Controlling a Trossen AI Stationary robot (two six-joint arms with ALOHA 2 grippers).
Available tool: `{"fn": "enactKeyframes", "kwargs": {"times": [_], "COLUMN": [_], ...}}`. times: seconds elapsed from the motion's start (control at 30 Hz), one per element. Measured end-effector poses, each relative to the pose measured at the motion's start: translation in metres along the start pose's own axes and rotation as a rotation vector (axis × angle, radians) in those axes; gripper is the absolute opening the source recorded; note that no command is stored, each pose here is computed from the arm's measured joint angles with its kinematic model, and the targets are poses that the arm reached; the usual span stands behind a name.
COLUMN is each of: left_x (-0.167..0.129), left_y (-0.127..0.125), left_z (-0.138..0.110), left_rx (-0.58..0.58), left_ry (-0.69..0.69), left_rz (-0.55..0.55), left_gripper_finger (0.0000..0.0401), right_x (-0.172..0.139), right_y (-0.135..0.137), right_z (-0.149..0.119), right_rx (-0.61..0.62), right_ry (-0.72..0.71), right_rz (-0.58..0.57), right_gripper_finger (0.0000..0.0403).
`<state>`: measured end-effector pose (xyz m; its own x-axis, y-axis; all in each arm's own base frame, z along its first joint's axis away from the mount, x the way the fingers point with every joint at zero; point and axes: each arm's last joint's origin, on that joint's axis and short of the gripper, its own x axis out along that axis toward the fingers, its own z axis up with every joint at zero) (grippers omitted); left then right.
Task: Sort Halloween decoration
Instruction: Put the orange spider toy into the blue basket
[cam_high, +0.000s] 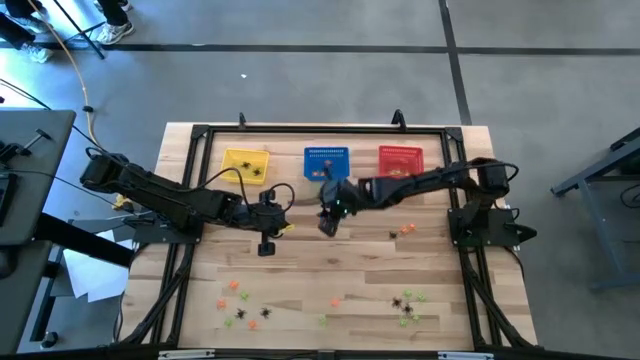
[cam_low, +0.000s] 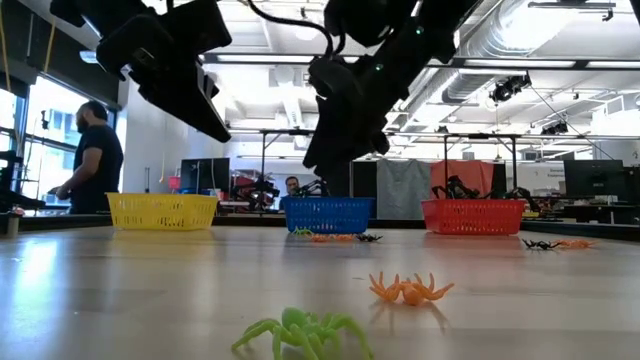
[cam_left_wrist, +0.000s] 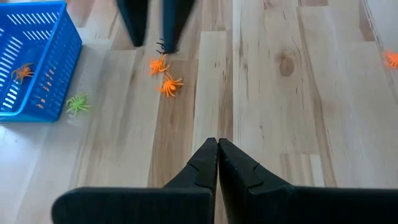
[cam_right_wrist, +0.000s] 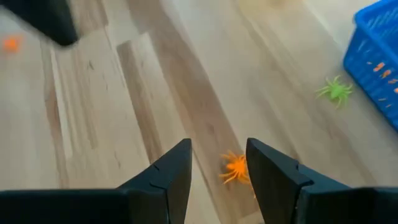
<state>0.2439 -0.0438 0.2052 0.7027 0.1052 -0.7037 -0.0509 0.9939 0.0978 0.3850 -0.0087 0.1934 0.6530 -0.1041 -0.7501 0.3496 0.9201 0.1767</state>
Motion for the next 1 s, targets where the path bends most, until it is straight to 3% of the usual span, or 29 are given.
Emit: {"fn": "enactKeyframes", "kwargs": {"times": [0.13, 0.43, 1.0], "left_x": [0.0, 0.0, 0.0], "left_y": [0.0, 0.0, 0.0], "left_z": [0.001, 0.001, 0.0], "left_rx": [-0.004, -0.013, -0.003], "left_ry": [-0.009, -0.008, -0.002], "left_rz": [0.0, 0.0, 0.001], "left_gripper_finger": [0.0, 0.0, 0.0], "right_x": [0.008, 0.031, 0.064], "right_y": [0.008, 0.0, -0.013], "right_z": [-0.009, -0.02, -0.035], "right_rx": [-0.047, -0.046, 0.0], "right_ry": [0.005, 0.062, 0.147], "right_rz": [-0.067, -0.109, -0.076], "right_gripper_finger": [0.0149, 0.0149, 0.0149]}}
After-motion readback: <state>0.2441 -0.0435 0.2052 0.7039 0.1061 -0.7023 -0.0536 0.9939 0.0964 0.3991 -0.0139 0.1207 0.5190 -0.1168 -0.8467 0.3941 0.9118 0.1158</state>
